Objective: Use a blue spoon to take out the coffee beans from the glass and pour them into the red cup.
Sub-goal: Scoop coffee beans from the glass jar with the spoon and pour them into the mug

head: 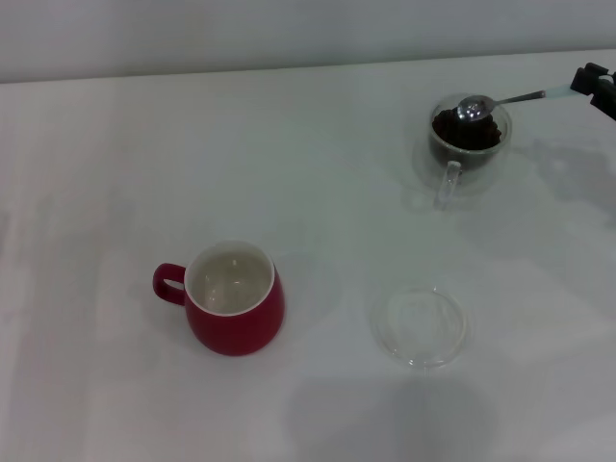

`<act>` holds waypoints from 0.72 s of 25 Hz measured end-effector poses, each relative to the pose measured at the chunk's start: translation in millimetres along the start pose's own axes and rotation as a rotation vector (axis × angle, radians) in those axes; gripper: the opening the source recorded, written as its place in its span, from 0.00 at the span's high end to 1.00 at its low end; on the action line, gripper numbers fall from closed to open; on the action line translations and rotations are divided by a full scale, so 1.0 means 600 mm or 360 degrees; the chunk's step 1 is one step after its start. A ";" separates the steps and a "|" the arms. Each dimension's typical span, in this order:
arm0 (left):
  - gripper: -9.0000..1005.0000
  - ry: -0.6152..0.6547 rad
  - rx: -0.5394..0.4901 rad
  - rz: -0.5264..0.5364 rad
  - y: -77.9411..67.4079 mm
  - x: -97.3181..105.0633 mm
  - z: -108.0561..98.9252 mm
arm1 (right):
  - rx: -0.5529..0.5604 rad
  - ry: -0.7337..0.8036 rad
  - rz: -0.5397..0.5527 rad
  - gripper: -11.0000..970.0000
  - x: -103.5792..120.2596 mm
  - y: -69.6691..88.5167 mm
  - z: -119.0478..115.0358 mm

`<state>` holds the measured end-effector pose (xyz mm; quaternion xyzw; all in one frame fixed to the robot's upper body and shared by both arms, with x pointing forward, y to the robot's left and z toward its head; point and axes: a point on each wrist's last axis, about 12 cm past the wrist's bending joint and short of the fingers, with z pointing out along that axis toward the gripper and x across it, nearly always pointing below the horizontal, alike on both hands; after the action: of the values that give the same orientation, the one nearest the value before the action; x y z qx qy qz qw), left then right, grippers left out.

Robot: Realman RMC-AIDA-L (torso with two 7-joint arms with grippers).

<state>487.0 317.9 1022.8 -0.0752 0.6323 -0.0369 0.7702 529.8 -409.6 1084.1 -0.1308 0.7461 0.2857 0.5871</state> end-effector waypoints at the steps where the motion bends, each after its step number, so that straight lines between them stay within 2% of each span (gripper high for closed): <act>1: 0.17 0.0000 0.0000 0.0000 0.000 0.000 0.000 | -0.0001 0.0002 -0.0008 0.84 0.001 0.000 0.001; 18: 0.17 0.0006 0.0011 -0.0011 -0.005 0.002 0.000 | 0.0036 0.0071 -0.0072 0.83 0.015 0.001 0.013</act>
<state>487.2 314.8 1022.3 -0.0746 0.6333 -0.0418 0.7692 533.0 -403.3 1074.7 -0.1472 0.7590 0.2609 0.5781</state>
